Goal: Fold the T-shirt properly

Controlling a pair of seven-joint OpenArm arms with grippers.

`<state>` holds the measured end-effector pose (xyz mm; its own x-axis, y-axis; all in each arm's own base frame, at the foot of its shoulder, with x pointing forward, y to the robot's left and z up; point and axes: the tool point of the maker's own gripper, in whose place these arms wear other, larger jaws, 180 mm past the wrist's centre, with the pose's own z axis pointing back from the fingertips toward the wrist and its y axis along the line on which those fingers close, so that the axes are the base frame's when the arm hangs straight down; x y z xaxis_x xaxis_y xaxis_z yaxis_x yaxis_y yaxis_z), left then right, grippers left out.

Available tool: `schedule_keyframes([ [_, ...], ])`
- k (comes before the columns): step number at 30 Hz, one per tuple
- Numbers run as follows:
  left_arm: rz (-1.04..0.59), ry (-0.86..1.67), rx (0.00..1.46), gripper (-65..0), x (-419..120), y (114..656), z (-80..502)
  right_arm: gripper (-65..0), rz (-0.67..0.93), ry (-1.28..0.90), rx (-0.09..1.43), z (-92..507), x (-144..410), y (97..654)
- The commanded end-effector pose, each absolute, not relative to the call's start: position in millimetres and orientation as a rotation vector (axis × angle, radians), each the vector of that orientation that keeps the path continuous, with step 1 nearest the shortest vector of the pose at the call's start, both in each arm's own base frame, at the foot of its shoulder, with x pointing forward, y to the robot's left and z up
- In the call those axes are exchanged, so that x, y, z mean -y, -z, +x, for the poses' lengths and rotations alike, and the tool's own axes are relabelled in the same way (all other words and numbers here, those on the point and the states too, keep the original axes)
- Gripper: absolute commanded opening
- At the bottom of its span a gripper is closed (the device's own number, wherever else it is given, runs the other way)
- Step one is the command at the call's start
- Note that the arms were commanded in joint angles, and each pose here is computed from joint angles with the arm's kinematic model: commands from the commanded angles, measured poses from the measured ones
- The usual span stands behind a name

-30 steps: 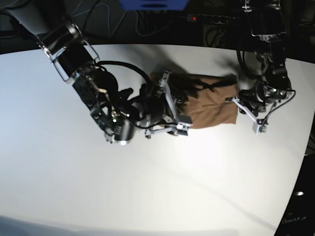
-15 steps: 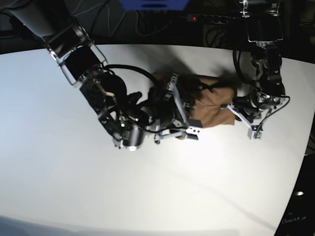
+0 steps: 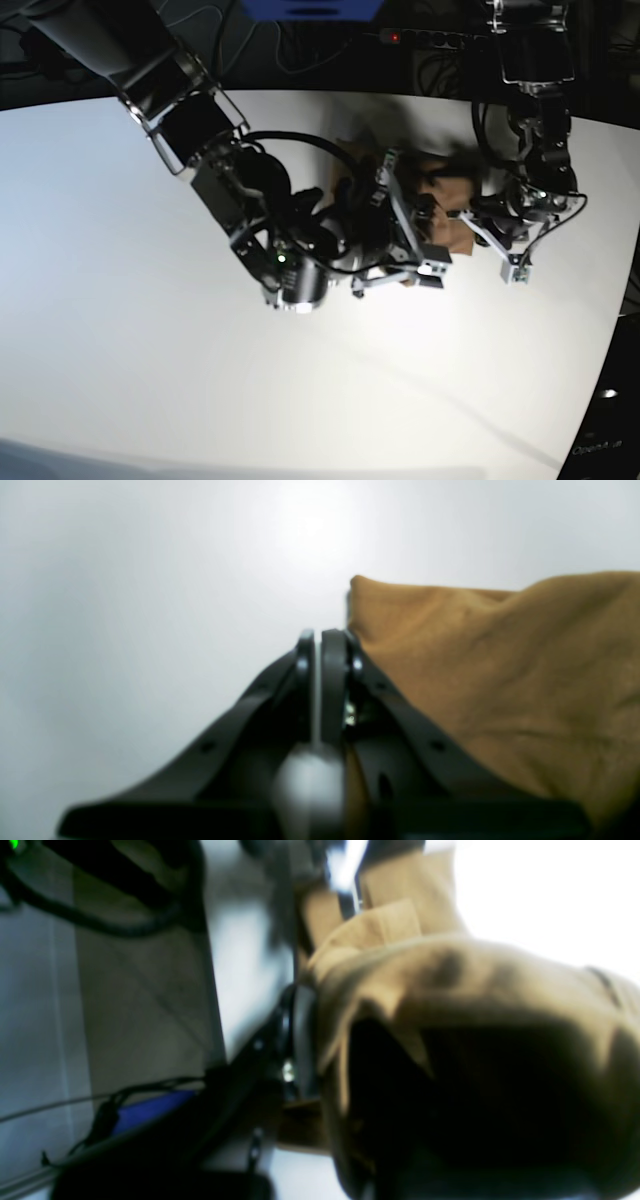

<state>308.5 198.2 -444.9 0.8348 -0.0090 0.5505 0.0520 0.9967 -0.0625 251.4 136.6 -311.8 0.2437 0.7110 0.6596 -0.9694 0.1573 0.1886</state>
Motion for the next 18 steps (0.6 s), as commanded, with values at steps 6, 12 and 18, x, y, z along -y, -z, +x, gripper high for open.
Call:
schedule_keyframes([
  [6, -0.093, 0.065, 0.449, -62.7, -187, 466, 279, -64.6, 0.719, -1.266, 0.511, 255, -157, 296],
  [12, -0.096, 0.069, 0.439, -62.5, -186, 469, 273, -64.0, 0.728, -1.268, 0.513, 255, -161, 294],
  [18, -0.093, 0.076, 0.461, -62.5, -185, 463, 276, -49.3, 0.732, -1.276, 0.508, 252, -163, 294],
])
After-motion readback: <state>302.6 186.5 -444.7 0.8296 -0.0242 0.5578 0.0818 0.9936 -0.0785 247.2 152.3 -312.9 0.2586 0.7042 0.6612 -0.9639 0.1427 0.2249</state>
